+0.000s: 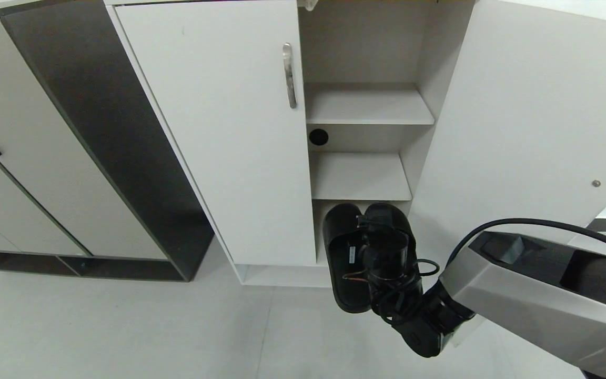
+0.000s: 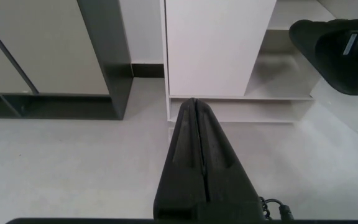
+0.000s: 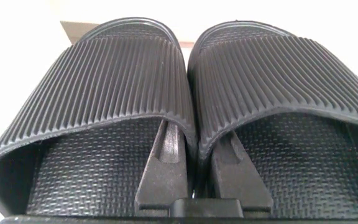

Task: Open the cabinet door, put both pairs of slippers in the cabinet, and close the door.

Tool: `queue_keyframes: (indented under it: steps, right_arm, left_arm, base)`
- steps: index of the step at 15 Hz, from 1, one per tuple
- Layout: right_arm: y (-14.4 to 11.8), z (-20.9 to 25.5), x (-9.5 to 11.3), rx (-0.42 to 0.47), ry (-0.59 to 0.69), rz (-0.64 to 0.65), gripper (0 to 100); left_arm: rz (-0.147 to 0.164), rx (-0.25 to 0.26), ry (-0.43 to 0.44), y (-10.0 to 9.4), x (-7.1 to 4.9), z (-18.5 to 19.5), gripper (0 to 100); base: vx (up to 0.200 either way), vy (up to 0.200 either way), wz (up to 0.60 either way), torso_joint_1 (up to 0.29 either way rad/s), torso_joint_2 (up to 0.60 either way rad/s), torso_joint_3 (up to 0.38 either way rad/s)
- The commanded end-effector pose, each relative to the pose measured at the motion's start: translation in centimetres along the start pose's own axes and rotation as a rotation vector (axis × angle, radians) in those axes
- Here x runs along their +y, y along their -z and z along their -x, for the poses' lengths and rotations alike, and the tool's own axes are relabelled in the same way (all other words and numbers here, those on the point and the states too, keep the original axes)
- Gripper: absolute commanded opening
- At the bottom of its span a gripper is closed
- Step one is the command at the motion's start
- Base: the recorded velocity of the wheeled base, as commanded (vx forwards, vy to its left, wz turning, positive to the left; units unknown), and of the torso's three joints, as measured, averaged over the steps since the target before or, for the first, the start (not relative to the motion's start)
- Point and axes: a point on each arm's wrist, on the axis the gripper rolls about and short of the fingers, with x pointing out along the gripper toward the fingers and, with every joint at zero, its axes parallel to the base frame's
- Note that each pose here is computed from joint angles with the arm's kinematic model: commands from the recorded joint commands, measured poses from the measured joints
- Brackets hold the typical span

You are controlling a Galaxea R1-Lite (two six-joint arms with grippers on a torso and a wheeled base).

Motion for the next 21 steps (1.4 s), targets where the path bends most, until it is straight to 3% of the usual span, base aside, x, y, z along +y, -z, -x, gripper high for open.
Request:
queue_keyframes:
  steps: [1, 16, 21]
  right_arm:
    - [0.7, -0.1, 0.1, 0.01, 0.0, 0.009, 0]
    - [-0.1, -0.2, 0.1, -0.007, -0.001, -0.002, 0]
    - [-0.5, -1.4, 0.0, -0.015, 0.013, -0.008, 0]
  left_arm:
    - [0.0, 0.001, 0.0, 0.0, 0.0, 0.0, 0]
    - [0.0, 0.001, 0.0, 0.0, 0.0, 0.0, 0]
    - [0.0, 0.003, 0.0, 0.0, 0.0, 0.0, 0]
  base:
    - [0.0, 0.0, 0.0, 0.0, 0.0, 0.0]
    - [0.187, 0.0, 0.0, 0.003, 0.0, -0.002]
    - [0.0, 0.0, 0.0, 0.0, 0.0, 0.0]
